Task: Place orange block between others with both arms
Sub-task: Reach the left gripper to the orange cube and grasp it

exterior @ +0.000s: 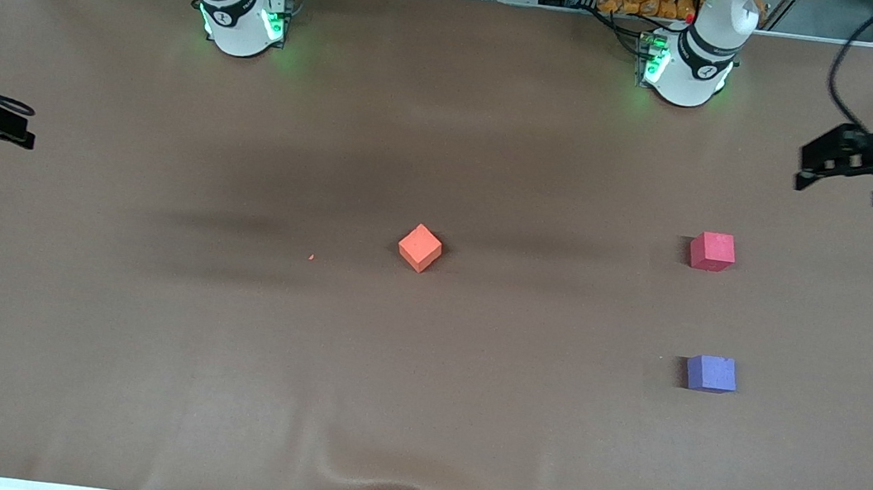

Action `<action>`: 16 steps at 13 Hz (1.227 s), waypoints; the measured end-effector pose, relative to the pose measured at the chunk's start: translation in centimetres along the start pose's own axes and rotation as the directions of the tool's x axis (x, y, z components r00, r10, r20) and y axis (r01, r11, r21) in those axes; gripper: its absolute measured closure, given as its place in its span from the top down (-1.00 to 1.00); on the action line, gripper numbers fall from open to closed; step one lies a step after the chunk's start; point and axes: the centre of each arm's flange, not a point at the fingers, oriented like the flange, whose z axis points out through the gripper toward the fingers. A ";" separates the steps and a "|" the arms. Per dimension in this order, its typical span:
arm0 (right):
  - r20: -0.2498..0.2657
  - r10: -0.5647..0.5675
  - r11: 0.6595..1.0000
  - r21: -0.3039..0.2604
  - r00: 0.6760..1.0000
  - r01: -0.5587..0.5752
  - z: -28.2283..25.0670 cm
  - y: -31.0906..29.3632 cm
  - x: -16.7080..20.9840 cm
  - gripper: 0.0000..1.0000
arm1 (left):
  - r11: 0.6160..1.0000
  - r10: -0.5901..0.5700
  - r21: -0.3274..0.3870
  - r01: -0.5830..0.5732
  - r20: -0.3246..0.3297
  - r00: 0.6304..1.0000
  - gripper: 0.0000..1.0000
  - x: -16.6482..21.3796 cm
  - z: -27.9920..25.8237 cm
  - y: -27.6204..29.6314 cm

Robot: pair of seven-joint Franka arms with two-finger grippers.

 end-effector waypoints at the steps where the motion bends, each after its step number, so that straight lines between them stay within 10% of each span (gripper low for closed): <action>1: 0.000 0.009 1.000 0.000 1.000 -0.009 0.0 0.5 -0.1 1.00 | 1.000 0.005 -0.002 -0.005 0.034 0.999 1.00 0.7 1.9 2.5; 10: 0.003 -0.009 1.000 -0.002 1.000 0.009 0.1 -0.6 0.2 1.00 | 0.996 -0.091 -0.007 0.093 0.163 0.982 1.00 4.3 20.0 26.3; 16: 0.001 -0.011 1.000 -0.008 1.000 0.011 0.0 -2.8 0.4 1.00 | 0.993 0.109 0.046 -0.111 0.040 0.993 1.00 3.2 31.2 36.9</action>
